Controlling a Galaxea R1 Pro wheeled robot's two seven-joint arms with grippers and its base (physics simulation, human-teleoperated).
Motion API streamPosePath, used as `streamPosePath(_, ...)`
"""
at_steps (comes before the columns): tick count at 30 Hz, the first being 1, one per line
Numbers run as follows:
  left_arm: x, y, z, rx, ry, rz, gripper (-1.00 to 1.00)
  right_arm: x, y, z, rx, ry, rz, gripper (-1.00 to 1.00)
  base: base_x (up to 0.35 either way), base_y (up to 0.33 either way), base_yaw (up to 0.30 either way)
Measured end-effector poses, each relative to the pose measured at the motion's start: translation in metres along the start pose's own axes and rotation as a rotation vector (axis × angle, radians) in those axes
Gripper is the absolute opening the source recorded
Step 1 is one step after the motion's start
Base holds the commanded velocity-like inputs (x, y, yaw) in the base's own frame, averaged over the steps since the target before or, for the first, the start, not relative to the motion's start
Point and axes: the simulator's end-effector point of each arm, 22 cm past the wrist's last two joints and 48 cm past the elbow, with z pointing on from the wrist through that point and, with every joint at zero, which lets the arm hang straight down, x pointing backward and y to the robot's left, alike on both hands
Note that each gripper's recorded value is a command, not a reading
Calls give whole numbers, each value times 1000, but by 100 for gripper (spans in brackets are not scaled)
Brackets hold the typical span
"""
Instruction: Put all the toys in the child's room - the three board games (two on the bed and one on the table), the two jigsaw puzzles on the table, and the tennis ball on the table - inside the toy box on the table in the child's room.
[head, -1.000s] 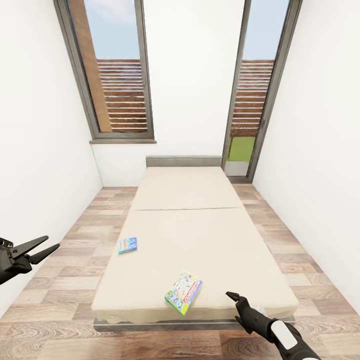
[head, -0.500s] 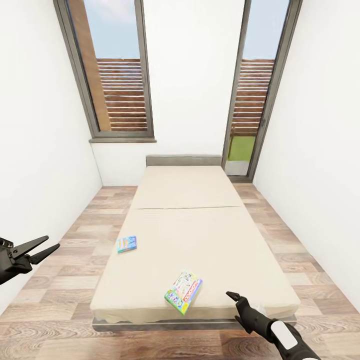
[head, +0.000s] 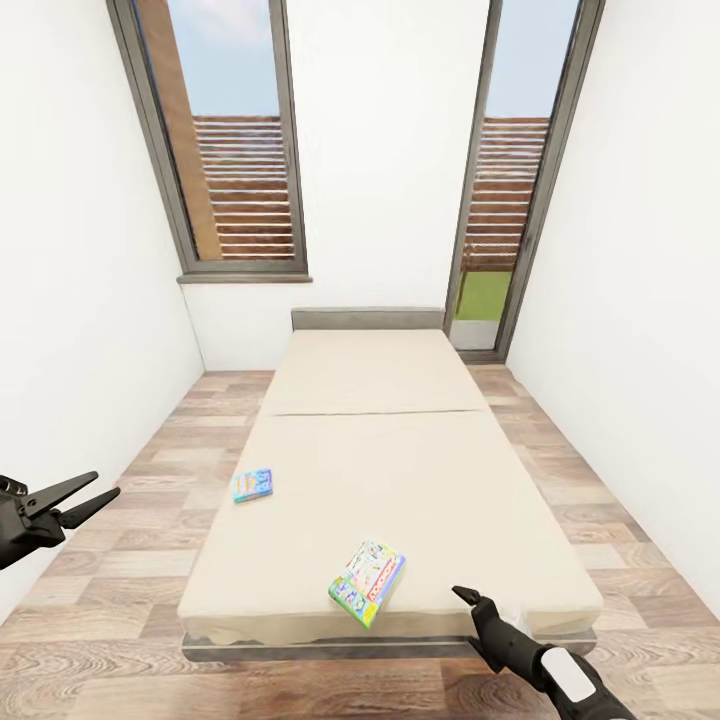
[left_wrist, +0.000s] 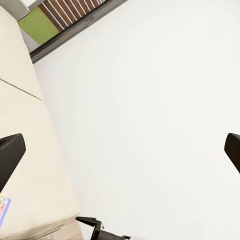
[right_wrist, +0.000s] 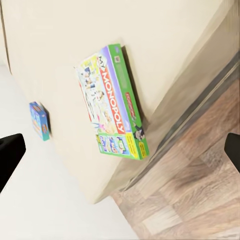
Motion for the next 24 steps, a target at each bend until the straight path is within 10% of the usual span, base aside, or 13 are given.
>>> streamPosePath(24,16,29,-2,4,0,2,100,1,-27,24,0,10,6,100,0,0,0)
